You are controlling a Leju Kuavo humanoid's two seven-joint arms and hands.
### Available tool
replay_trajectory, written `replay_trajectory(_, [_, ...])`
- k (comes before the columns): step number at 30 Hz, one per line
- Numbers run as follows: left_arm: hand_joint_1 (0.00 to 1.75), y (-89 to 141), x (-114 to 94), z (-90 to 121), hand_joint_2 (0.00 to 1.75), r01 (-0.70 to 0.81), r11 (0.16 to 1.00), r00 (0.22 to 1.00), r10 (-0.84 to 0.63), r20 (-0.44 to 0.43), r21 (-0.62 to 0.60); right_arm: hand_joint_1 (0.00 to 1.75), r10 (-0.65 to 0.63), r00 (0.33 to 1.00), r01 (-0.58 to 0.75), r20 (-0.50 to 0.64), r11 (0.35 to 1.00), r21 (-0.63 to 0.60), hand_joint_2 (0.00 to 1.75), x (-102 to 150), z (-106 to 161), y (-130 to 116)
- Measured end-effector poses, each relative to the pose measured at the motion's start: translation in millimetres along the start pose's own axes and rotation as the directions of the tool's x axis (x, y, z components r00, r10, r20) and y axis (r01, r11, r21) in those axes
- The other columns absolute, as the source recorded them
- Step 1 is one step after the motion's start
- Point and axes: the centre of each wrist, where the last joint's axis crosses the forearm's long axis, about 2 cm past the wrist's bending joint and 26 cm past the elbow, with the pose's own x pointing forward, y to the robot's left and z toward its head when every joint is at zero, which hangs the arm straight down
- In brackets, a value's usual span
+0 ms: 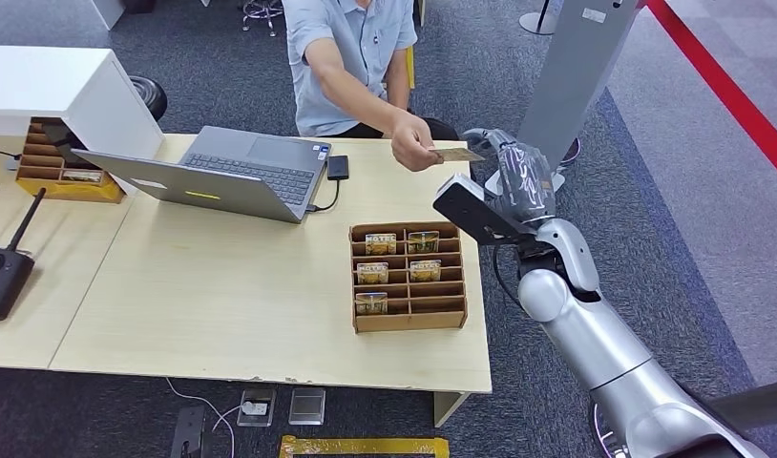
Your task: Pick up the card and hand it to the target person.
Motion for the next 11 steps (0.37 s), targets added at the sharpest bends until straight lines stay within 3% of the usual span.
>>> replay_trajectory(6, [0.00, 0.3, -0.9, 0.3, 0.00, -0.005, 1.000, 1.000, 0.005, 0.002, 0.005, 0.00, -0.056, 0.998, 0.056, -0.002, 0.998, 0.010, 1.75, 0.1, 0.1, 0.1])
replay_trajectory(11, [0.00, 0.8, -2.3, 0.7, 0.00, -0.012, 1.000, 1.000, 0.012, -0.003, 0.009, 0.00, -0.304, 0.953, 0.304, -0.017, 0.949, 0.079, 1.75, 2.7, 6.5, 4.3])
